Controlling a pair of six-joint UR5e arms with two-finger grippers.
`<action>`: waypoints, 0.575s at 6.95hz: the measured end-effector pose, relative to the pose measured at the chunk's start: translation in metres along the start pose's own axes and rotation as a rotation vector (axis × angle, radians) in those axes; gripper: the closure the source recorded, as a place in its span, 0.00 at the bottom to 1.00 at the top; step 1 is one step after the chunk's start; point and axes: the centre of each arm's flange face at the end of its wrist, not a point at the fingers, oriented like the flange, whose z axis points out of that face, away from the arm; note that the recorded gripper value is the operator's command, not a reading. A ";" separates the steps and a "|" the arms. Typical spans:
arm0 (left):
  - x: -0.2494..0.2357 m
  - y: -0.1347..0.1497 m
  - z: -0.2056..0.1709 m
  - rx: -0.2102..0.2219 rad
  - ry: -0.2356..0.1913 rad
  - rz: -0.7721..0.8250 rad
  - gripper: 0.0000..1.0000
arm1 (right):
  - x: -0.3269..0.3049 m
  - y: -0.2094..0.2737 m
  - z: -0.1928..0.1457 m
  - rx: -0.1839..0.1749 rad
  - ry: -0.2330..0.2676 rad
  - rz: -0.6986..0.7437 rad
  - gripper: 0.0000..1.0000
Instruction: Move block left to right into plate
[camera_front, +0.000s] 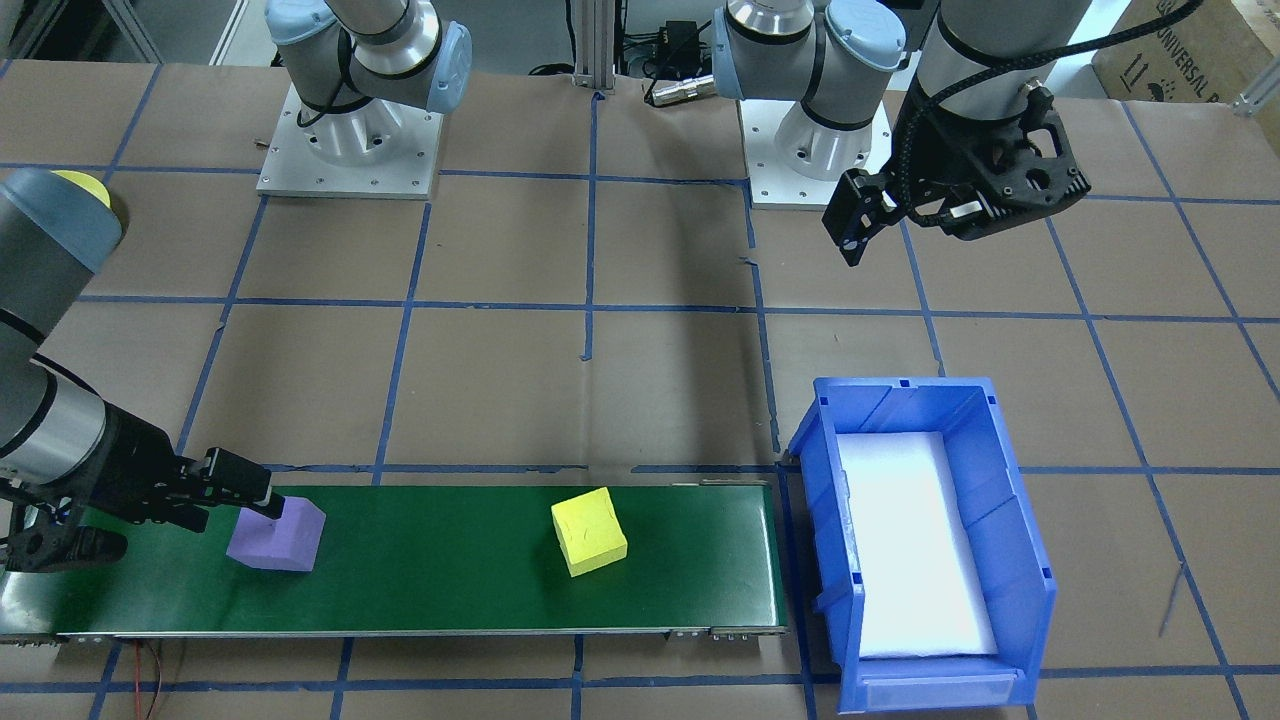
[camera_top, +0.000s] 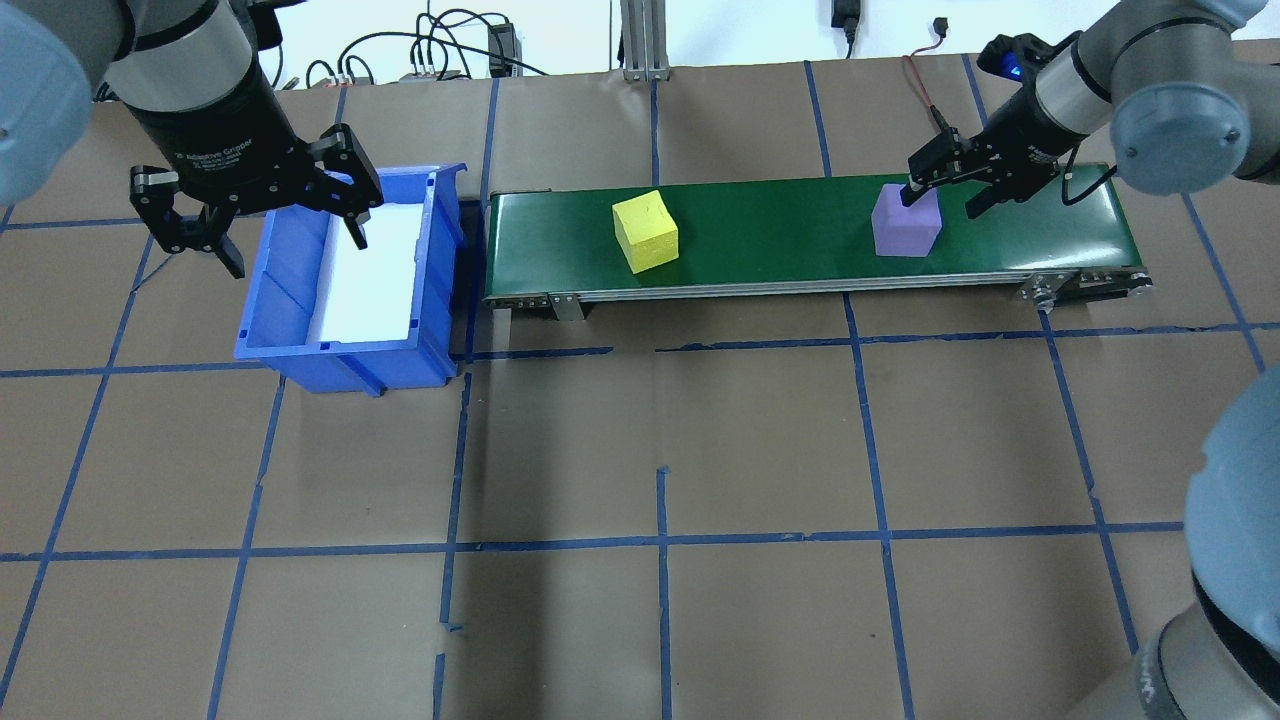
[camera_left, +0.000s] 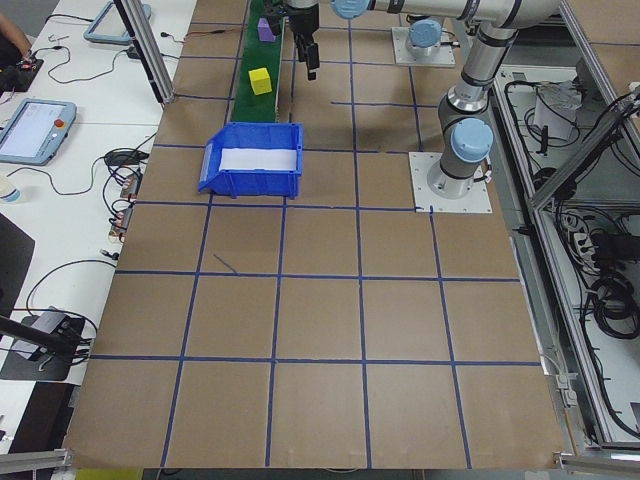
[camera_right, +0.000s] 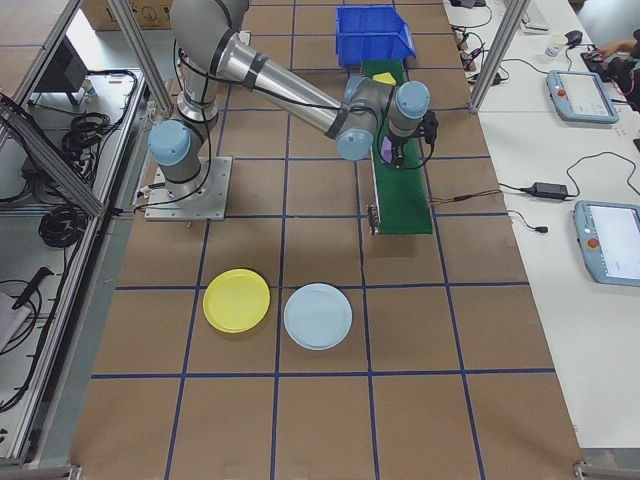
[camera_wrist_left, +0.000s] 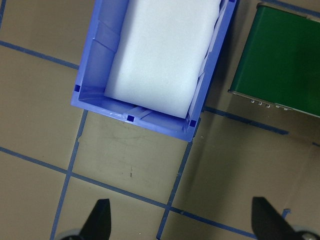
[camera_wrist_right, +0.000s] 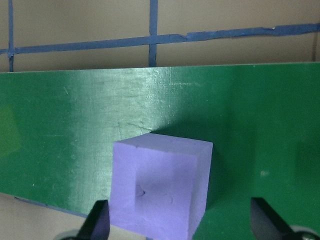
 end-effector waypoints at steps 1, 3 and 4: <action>0.000 -0.001 0.004 -0.008 0.000 0.032 0.00 | 0.003 -0.002 0.005 0.003 0.007 -0.002 0.00; -0.003 -0.006 0.007 0.001 0.004 0.224 0.00 | 0.011 -0.002 0.018 -0.015 0.028 0.001 0.13; -0.007 -0.009 0.009 -0.002 0.009 0.258 0.00 | 0.018 -0.003 0.026 -0.035 0.057 0.005 0.33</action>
